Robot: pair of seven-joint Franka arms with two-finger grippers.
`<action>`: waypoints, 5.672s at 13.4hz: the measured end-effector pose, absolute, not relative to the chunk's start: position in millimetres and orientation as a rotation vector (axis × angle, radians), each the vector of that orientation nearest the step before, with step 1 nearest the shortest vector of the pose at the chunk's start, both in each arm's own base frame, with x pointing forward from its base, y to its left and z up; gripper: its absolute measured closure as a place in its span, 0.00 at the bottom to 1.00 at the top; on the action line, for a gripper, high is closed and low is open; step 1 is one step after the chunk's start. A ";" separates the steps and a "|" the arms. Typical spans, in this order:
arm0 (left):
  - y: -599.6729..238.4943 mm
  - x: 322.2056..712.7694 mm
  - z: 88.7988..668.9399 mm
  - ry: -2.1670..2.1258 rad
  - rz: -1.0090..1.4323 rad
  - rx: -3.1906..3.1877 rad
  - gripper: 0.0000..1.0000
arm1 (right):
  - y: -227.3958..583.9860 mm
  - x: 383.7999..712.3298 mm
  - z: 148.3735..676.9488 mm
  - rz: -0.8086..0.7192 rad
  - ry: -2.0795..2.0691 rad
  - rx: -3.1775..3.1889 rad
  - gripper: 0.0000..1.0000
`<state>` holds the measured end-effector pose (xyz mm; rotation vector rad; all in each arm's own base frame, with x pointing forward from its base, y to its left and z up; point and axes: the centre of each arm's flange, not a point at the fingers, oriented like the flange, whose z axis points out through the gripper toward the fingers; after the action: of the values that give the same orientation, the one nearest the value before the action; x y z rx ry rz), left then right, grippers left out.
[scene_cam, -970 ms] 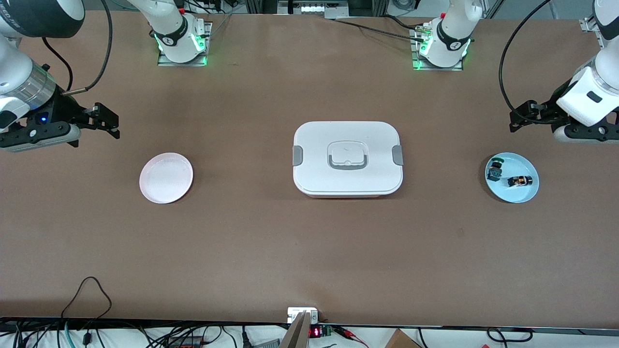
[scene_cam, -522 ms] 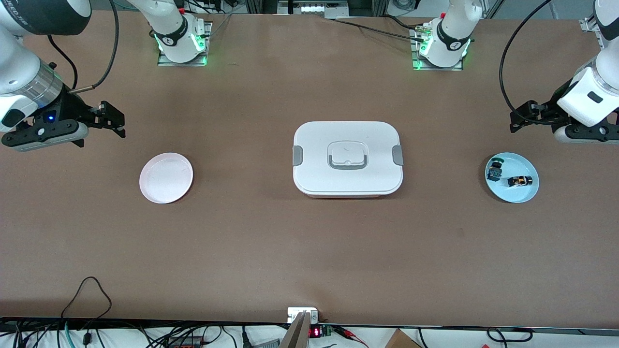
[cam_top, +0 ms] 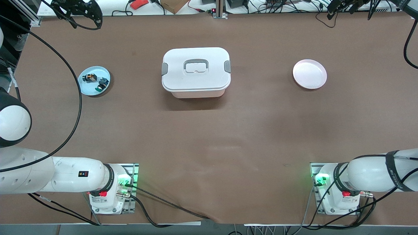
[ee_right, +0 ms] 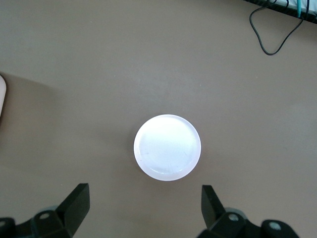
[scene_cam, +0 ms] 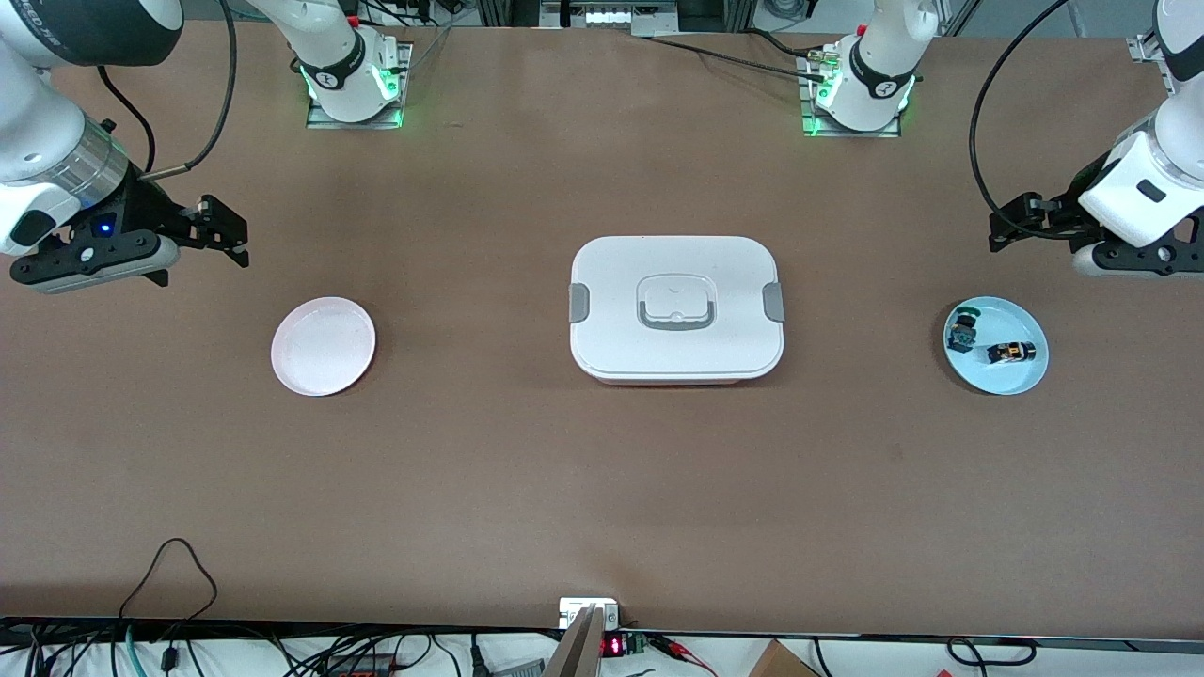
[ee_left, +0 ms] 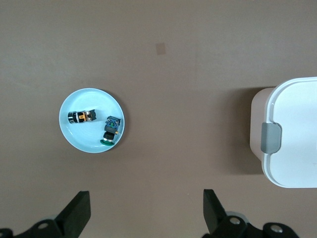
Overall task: Transfer orange switch to right arm and place
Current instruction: 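Move the left gripper toward the light-blue plate, then lower the left gripper and grasp the orange switch on the plate, then lift the orange switch with the left gripper toward the white box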
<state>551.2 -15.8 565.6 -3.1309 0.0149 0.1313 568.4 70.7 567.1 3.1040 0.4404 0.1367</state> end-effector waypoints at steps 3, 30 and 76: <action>-14.8 554.0 559.0 -0.002 0.161 -3.161 0.00 | 70.9 568.5 567.8 0.139 0.441 3.104 0.00; 191.2 583.9 261.3 -0.017 0.093 -3.153 0.00 | 66.9 568.9 567.7 0.138 0.430 3.105 0.00; 51.8 598.3 383.5 0.752 0.831 -3.728 0.28 | 65.5 569.3 568.3 0.141 0.426 3.105 0.00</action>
<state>598.3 51.8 383.5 -3.7280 0.7518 0.8310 569.3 65.5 568.3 3.1053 0.4261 0.1408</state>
